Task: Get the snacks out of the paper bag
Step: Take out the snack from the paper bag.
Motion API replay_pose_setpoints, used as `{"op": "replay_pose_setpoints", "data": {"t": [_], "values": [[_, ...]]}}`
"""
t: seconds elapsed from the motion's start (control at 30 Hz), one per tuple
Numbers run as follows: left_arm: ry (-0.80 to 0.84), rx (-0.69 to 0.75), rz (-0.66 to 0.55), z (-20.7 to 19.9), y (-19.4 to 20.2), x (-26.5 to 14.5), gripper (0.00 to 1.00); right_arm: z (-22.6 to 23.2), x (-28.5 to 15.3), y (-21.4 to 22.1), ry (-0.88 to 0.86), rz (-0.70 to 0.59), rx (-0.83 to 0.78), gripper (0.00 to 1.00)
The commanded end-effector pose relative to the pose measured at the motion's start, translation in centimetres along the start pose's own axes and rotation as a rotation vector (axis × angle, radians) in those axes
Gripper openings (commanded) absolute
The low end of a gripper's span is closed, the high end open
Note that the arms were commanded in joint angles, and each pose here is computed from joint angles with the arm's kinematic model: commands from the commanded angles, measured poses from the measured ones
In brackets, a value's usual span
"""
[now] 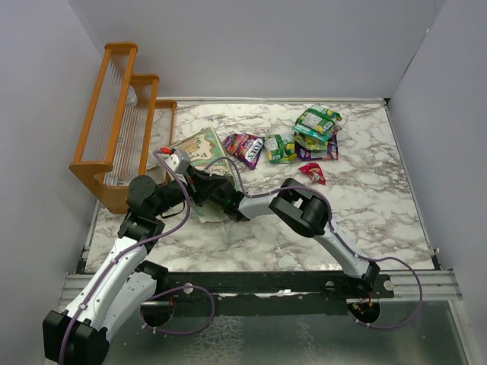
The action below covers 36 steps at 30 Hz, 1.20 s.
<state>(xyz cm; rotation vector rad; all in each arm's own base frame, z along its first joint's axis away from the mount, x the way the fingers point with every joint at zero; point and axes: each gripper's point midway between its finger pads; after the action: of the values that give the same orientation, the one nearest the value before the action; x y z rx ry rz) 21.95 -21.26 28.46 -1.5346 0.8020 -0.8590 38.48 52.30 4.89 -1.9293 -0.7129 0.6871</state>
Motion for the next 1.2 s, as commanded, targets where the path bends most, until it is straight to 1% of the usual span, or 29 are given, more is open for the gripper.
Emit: {"op": "replay_pose_setpoints", "data": {"t": [0.0,0.07,0.27,0.43,0.67,1.0,1.17], "values": [[0.013,0.055,-0.029,-0.7,-1.2,-0.4,0.0,0.0,-0.4,2.6,0.013,0.09,-0.064,0.3],[-0.036,0.064,-0.015,0.1,-1.0,-0.5,0.0,0.0,-1.0,2.5,-0.002,0.088,-0.059,0.25],[-0.22,0.069,0.042,3.4,-0.1,-1.1,0.0,0.4,-3.1,0.1,-0.067,0.04,-0.039,0.11],[-0.261,0.07,0.044,4.1,0.0,-1.3,0.0,1.3,-5.7,-1.1,-0.11,0.024,-0.026,0.05],[-0.268,0.063,0.051,4.3,0.3,-1.2,0.0,3.6,-8.8,-1.9,-0.159,0.025,-0.01,0.04],[-0.291,0.066,0.054,4.6,0.3,-1.5,0.0,3.8,-13.5,-3.1,-0.214,-0.002,0.031,0.03],[-0.295,0.072,0.05,4.6,0.0,-1.5,0.0,4.1,-14.6,-2.7,-0.243,0.014,0.052,0.01]]}}
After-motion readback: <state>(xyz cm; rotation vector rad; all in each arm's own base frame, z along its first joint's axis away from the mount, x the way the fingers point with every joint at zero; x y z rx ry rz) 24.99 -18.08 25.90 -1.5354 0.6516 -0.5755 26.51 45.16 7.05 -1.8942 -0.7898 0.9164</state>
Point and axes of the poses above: each gripper's point midway between its finger pads, its own x axis out along the fingers, its own z axis along the line the jaws close on, y = z × x, and after that the axes turned 12 degrees about x, right-handed
